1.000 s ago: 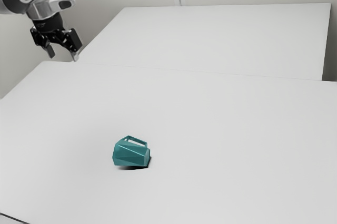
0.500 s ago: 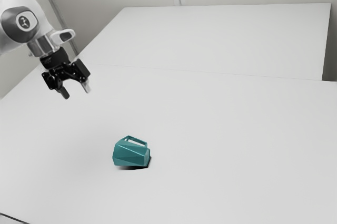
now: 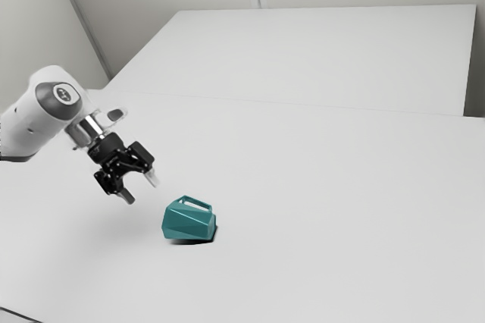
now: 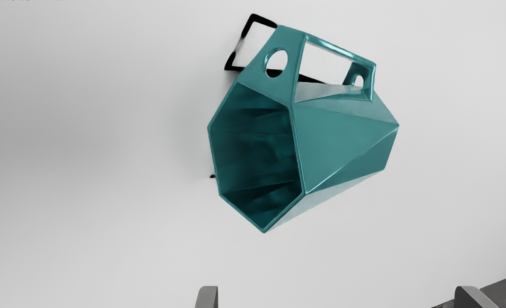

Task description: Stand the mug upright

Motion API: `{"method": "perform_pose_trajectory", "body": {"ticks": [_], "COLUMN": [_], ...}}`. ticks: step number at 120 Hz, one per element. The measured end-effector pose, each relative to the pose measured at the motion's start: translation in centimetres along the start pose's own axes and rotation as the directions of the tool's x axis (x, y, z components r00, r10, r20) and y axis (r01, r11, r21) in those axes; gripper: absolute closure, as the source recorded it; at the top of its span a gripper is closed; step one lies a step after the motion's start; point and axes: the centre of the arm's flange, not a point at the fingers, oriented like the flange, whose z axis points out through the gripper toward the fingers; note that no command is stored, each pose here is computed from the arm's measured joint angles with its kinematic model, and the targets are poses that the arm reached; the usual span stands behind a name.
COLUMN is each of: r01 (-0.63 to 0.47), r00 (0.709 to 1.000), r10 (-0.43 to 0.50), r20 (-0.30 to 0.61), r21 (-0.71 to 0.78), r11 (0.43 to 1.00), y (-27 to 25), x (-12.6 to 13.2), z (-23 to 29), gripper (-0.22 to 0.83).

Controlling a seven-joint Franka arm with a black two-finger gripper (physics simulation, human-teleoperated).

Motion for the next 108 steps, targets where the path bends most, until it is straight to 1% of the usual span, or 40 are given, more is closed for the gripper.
{"method": "perform_pose_trajectory", "body": {"ticks": [17,36,68,108], "r01": [-0.004,-0.03,-0.057,-0.108], "r00": [1.0,1.0,0.998,0.994], "r10": [0.004,0.029,0.059,0.107], "r20": [0.006,-0.005,0.008,-0.016], "r21": [-0.046,-0.079,-0.147,-0.195], "r11": [0.999,0.996,0.987,0.975], "y": [-1.6,-2.3,-2.3,-0.6], "x": [1.7,2.7,2.8,3.3], "z": [2.5,3.7,6.7,8.3], "gripper": [0.0,0.0,0.0,0.0]}}
